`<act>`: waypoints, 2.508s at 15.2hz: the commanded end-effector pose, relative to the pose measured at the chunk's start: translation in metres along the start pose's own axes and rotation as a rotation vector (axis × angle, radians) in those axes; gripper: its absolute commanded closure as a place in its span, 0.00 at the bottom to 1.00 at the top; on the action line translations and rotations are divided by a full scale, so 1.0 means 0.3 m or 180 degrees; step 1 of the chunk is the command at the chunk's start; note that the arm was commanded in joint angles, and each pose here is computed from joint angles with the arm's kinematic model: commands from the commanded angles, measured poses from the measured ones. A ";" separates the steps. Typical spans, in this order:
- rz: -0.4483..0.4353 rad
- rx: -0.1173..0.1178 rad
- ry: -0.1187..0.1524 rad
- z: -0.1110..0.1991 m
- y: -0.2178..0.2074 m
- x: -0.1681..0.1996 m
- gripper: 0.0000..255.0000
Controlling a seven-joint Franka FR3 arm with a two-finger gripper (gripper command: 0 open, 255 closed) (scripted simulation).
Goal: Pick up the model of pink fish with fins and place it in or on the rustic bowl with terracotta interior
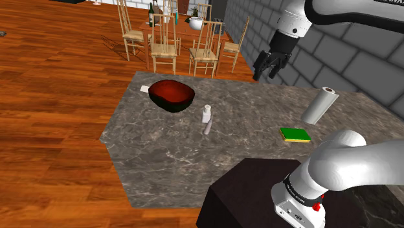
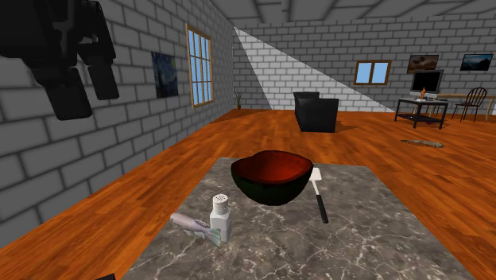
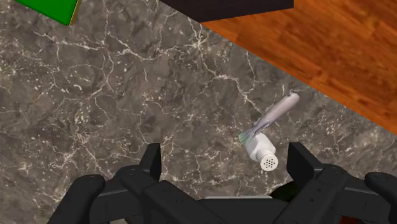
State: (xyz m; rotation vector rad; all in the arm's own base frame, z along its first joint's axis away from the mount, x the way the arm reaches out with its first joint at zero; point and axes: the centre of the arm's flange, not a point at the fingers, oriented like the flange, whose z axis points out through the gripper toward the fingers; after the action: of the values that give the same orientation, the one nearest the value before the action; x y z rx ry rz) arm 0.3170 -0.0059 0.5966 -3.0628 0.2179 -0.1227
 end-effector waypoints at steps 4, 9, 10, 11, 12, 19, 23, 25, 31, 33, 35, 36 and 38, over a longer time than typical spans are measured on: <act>0.0340 -0.0098 -0.0024 0.108 -0.091 0.020 0.00; 0.0906 -0.0261 -0.0064 0.293 -0.229 0.073 0.00; 0.1020 -0.0294 -0.0073 0.331 -0.254 0.086 0.00; 0.1133 -0.0326 -0.0081 0.370 -0.278 0.100 0.00; 0.1246 -0.0359 -0.0089 0.408 -0.301 0.114 0.00; 0.2039 -0.0587 -0.0145 0.686 -0.438 0.234 0.00; 0.2491 -0.0717 -0.0177 0.849 -0.492 0.314 0.00; 0.2491 -0.0717 -0.0177 0.883 -0.485 0.309 0.00; 0.2491 -0.0717 -0.0177 0.979 -0.468 0.296 0.00; 0.2491 -0.0717 -0.0177 0.979 -0.468 0.296 0.00; 0.2491 -0.0717 -0.0177 0.979 -0.468 0.296 0.00; 0.2491 -0.0717 -0.0177 0.979 -0.468 0.296 0.00; 0.2491 -0.0718 -0.0177 0.979 -0.468 0.296 0.00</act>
State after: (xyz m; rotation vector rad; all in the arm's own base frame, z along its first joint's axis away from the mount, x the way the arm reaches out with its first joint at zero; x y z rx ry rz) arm 0.4488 0.1384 0.3216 -2.9162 1.4631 0.0366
